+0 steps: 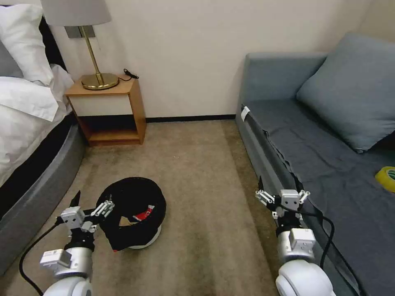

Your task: Pick up the trash bin, then pick up the garbage on the floor and place it into the trash bin.

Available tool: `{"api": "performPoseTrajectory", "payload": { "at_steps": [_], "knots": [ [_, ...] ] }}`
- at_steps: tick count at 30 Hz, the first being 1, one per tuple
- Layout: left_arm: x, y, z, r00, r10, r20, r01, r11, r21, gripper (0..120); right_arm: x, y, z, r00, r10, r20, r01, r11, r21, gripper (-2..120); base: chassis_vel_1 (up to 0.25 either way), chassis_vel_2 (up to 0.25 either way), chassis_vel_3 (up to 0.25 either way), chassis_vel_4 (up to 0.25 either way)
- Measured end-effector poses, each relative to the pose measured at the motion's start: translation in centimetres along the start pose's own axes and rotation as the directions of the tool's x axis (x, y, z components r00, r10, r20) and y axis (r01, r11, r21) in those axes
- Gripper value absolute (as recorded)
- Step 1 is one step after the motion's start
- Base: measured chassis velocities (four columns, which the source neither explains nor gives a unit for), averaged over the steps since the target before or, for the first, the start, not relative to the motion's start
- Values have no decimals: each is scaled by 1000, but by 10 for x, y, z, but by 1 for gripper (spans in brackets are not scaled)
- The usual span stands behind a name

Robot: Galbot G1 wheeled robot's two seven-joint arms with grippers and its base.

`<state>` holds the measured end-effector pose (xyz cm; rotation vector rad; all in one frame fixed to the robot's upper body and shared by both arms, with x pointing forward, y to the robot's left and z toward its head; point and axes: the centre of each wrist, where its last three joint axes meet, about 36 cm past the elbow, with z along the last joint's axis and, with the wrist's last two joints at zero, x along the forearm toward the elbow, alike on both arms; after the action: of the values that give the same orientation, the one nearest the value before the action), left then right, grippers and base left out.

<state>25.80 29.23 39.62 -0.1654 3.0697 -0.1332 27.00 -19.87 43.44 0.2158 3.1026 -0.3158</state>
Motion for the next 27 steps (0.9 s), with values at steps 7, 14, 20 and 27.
{"api": "performPoseTrajectory", "payload": {
  "at_steps": [7,14,20,27],
  "knots": [
    [12,-15,-9,999,15,-43,-15,1000,8,100,8,0,0,1000,9,2,-9,1000,10,100,0,0,0,0],
    [16,-37,-11,992,85,-91,-80,995,61,100,8,0,-2,1000,15,5,-15,1000,7,100,0,0,0,0],
    [18,-49,-8,987,117,-111,-108,991,77,100,9,-1,-1,1000,20,3,-20,1000,9,100,0,0,0,0],
    [18,-51,-6,987,124,-107,-118,991,60,100,8,-4,-1,999,35,1,-35,999,13,100,0,0,0,0]
  ]
}}
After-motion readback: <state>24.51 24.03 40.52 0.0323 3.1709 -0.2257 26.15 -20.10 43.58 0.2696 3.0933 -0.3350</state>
